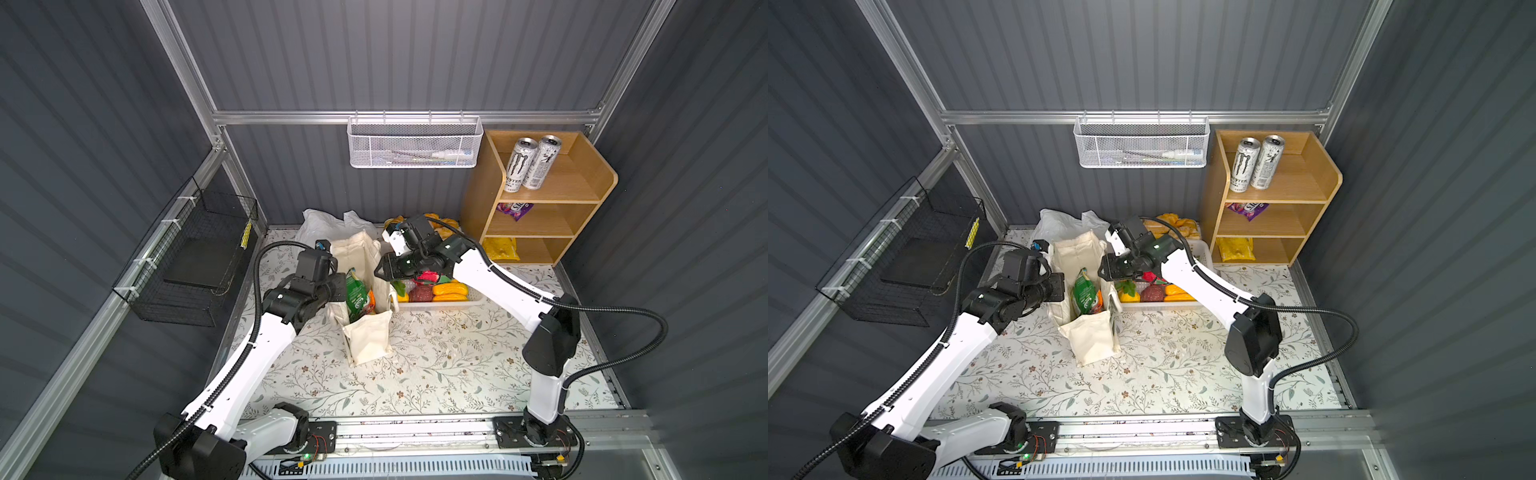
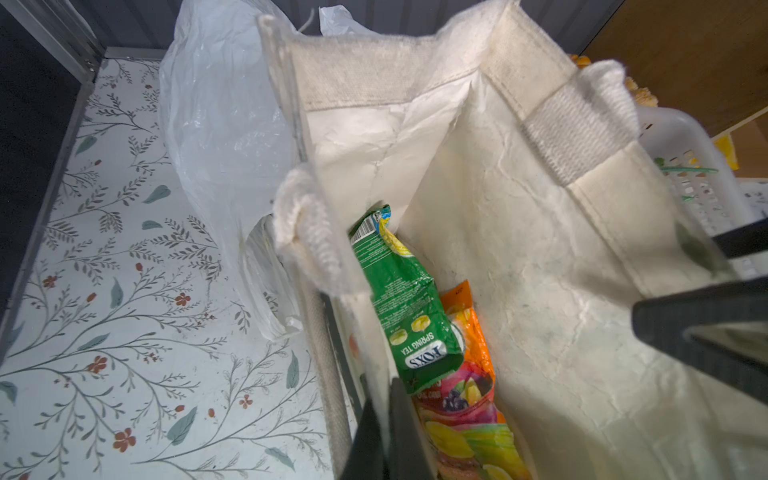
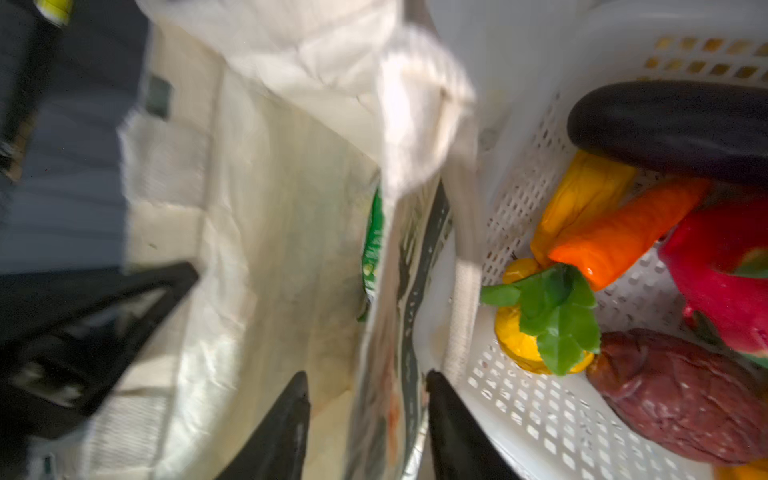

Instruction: Place the mixed food into the grocery bags and tie them

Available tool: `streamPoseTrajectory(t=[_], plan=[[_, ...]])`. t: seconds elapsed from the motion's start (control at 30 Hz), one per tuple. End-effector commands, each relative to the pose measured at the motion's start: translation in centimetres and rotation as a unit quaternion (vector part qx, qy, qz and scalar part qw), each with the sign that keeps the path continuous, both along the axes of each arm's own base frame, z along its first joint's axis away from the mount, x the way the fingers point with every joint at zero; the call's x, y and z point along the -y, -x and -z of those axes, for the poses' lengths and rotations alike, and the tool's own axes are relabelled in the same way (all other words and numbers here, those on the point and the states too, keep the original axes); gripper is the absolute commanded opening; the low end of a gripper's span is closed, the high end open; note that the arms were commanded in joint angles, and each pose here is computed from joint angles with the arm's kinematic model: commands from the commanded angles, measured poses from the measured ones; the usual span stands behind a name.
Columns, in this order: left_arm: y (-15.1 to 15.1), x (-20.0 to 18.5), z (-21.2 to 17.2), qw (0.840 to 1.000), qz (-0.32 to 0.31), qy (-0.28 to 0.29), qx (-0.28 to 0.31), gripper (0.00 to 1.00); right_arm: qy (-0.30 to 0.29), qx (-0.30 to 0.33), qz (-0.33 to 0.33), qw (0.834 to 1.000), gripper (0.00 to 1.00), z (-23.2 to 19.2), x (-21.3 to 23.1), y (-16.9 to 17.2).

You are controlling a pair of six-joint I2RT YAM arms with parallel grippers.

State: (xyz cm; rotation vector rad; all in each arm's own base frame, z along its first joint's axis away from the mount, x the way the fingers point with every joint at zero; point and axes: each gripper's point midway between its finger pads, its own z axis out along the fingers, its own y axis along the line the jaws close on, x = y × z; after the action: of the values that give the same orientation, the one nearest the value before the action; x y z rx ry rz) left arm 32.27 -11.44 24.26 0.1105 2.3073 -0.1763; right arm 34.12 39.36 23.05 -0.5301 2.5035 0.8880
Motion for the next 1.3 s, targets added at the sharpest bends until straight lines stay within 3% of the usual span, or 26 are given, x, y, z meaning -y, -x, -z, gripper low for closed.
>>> streamPoseTrajectory(t=[0.0, 0.03, 0.3, 0.67, 0.73, 0.87, 1.03, 1.27], plan=[[-1.0, -1.4, -1.4, 0.998, -0.011, -0.062, 0.018, 0.00, -0.027, 0.017, -0.017, 0.999, 0.06, -2.8, -0.2, 1.9], [-1.3, -1.6, -1.5, 0.997, -0.014, -0.073, 0.019, 0.00, -0.031, 0.017, -0.012, 0.999, 0.00, -2.8, -0.2, 2.1], [-4.6, -3.5, -2.1, 0.992, -0.040, -0.115, 0.023, 0.00, -0.070, 0.012, 0.036, 0.997, 0.00, -2.5, -0.7, 2.8], [-6.1, -5.4, -2.5, 0.993, -0.050, -0.102, 0.016, 0.01, -0.095, 0.004, 0.040, 0.995, 0.00, -2.8, -2.9, 2.0], [-5.4, -4.7, -2.6, 0.996, -0.037, -0.076, 0.016, 0.36, -0.093, 0.010, 0.041, 0.995, 0.00, -3.1, -2.3, 2.1], [-4.1, -4.5, -4.7, 0.997, -0.039, -0.042, 0.048, 0.71, -0.088, 0.018, 0.054, 0.995, 0.00, -2.9, -0.4, 2.6], [-4.2, -6.4, -5.9, 0.992, -0.095, -0.058, 0.058, 0.80, -0.080, 0.018, 0.078, 0.994, 0.00, -1.3, 2.2, 3.0], [-7.8, -9.3, -0.7, 0.983, -0.169, -0.074, -0.002, 0.80, -0.069, 0.010, 0.104, 0.992, 0.00, 0.3, 4.0, 2.9]])
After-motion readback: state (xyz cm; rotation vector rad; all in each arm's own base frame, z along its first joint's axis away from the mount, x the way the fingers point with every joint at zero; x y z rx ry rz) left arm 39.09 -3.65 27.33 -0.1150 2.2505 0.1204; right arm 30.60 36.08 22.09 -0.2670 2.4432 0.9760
